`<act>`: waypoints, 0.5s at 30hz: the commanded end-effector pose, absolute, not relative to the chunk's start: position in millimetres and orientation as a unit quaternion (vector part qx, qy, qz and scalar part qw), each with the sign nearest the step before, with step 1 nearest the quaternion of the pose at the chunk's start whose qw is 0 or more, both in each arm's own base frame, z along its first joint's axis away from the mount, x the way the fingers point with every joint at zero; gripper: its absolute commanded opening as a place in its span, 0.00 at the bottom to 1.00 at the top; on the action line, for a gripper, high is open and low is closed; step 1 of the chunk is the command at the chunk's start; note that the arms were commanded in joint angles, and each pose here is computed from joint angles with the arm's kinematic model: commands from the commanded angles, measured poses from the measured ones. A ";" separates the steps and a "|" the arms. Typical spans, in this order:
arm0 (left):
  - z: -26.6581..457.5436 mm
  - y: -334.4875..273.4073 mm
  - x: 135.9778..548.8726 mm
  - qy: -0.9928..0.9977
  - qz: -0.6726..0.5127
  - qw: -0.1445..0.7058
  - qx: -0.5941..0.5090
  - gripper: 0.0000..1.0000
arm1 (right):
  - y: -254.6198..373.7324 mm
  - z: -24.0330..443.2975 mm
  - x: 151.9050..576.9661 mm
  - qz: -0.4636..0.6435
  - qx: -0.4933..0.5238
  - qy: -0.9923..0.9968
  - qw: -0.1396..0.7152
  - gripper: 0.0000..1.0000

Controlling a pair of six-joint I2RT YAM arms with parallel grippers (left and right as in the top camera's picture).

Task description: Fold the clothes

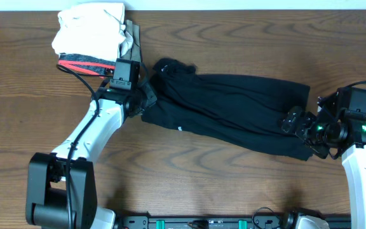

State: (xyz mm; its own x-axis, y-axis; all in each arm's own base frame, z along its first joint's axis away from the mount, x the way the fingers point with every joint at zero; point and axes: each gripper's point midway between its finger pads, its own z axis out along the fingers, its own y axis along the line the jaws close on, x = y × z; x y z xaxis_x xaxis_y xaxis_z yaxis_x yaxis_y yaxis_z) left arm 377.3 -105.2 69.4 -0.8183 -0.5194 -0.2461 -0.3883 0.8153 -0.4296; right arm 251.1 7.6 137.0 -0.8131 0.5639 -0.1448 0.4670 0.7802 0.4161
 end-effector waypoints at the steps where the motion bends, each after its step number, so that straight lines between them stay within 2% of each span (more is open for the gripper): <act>1: 51.2 -80.0 381.5 0.938 -0.114 0.194 -0.265 0.29 | 19.2 136.2 248.8 0.202 0.256 0.937 0.123 0.99; 3: 42.4 -74.9 381.0 0.940 -0.096 0.190 -0.266 0.46 | 22.7 136.6 248.7 0.206 0.251 0.938 0.121 0.99; 5: 36.5 -72.8 380.1 0.945 -0.085 0.186 -0.255 0.84 | 26.4 136.6 248.3 0.207 0.244 0.940 0.120 0.99; 6: 35.2 -72.7 379.6 0.947 -0.083 0.185 -0.249 0.98 | 28.3 136.7 248.2 0.207 0.240 0.941 0.119 0.99; 11: 40.1 -71.2 375.0 0.949 -0.080 0.182 -0.244 0.98 | 58.5 144.9 253.4 0.249 0.177 0.944 0.127 0.99; 15: 63.1 -63.6 370.8 0.941 -0.087 0.196 -0.262 0.98 | 92.9 157.2 263.4 0.292 0.121 0.937 0.147 0.99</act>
